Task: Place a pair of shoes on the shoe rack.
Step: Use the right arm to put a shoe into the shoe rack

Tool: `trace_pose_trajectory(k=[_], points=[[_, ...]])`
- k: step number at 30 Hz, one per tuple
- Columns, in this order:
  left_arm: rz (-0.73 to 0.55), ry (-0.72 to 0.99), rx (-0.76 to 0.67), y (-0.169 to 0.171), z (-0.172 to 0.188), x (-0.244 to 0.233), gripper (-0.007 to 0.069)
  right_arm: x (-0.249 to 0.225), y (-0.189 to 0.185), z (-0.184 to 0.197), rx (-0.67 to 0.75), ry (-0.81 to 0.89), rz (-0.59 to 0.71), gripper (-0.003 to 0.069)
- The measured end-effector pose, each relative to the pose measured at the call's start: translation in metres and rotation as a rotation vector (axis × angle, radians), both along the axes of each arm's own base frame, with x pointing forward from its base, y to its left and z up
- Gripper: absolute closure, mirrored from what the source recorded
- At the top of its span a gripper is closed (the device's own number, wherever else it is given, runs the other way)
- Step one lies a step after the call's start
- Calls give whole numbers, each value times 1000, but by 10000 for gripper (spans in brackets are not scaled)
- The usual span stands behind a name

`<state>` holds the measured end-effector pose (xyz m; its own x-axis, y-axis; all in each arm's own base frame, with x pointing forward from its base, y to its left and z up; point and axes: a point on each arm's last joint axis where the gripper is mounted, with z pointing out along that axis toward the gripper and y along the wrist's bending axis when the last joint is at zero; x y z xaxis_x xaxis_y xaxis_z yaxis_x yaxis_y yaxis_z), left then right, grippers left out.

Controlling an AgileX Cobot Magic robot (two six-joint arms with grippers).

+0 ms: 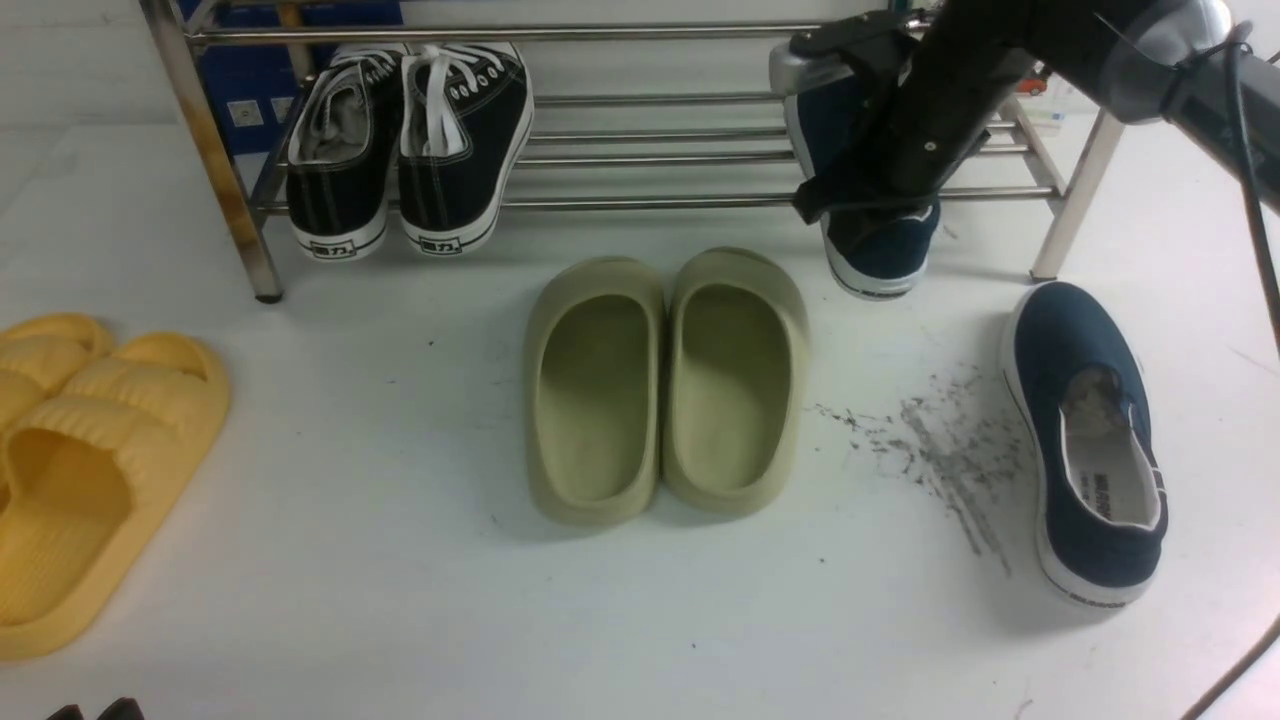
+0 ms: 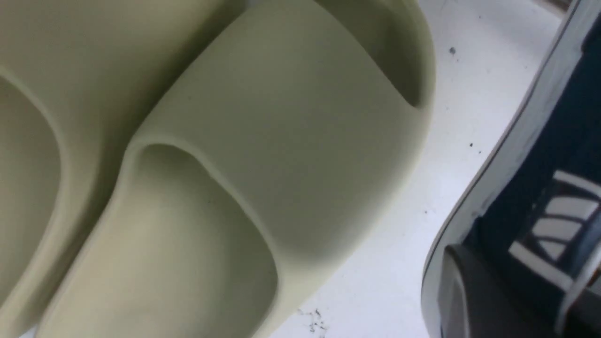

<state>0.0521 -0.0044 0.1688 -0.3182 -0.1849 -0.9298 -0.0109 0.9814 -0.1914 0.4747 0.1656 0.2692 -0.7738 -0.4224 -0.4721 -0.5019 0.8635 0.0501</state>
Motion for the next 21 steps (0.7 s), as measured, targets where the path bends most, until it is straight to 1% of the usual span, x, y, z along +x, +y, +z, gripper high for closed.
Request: trace_pose_trajectory(k=[6, 10, 12, 14, 15, 16, 21], points=[[0, 0, 0, 0, 0, 0, 386, 6, -1, 3, -9, -72, -10, 613], [0, 0, 0, 0, 0, 0, 386, 10, -1, -2, -11, -87, -14, 612], [0, 0, 0, 0, 0, 0, 386, 12, -1, -8, -12, -78, -32, 599], [0, 0, 0, 0, 0, 0, 386, 14, -1, -15, -15, -66, -58, 562], [0, 0, 0, 0, 0, 0, 386, 14, -1, -15, -15, -65, -60, 557], [0, 0, 0, 0, 0, 0, 386, 16, -1, -17, -9, -64, -76, 524], [0, 0, 0, 0, 0, 0, 386, 18, -2, -7, 6, -118, -120, 251]])
